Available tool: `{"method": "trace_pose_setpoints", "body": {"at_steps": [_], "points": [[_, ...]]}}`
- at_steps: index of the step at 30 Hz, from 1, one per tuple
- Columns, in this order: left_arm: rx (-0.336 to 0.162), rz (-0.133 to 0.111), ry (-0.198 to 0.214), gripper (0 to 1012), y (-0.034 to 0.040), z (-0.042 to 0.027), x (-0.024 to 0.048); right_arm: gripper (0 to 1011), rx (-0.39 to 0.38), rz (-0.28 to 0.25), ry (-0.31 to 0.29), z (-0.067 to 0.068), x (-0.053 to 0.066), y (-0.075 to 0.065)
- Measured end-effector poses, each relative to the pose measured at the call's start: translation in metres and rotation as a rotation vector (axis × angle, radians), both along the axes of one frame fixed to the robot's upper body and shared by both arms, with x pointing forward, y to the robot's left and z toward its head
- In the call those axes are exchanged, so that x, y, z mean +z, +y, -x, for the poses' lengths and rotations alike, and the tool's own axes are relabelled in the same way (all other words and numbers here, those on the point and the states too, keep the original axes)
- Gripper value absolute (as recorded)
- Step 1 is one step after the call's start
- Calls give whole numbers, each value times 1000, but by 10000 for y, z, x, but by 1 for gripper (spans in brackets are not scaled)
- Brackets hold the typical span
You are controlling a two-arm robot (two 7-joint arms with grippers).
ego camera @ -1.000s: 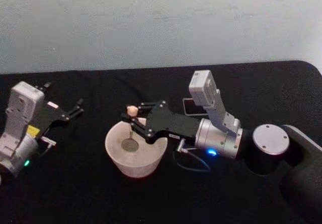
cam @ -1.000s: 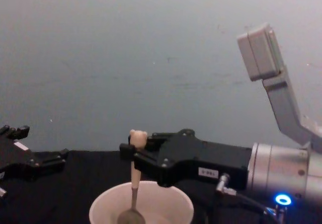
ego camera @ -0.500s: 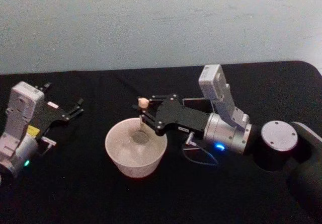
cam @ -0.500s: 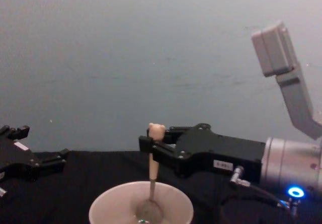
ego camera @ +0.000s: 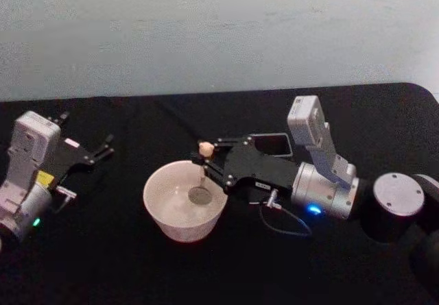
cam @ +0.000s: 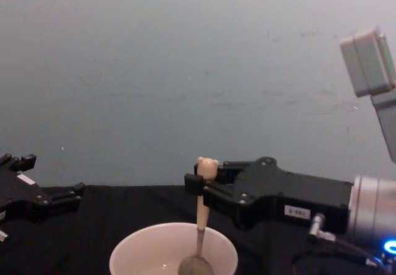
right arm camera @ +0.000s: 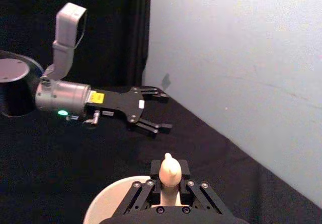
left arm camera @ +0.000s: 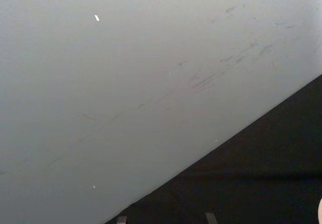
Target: Pick up the stirring spoon with one hand, stir inside the cup, then place it back in its original position.
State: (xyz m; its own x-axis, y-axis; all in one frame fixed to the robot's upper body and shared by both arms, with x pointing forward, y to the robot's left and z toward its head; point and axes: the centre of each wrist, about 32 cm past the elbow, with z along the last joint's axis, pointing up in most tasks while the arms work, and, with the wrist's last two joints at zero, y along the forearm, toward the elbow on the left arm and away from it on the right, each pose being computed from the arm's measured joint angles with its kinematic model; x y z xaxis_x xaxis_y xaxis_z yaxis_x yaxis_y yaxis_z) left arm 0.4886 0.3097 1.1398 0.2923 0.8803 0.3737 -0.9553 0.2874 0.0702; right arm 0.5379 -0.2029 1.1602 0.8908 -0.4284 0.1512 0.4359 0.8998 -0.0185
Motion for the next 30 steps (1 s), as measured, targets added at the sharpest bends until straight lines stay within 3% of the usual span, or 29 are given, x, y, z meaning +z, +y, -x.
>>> {"method": "trace_pose_setpoints", "body": {"at_steps": [7,16,30], "points": [[0,0,0,1001,0,0,0,188,25,5,13,90,-16,-11],[0,0,0,1001,0,0,0,188,75,1,21,148,-27,88],[0,0,0,1001,0,0,0,188,99,0,23,9,-41,315]]}}
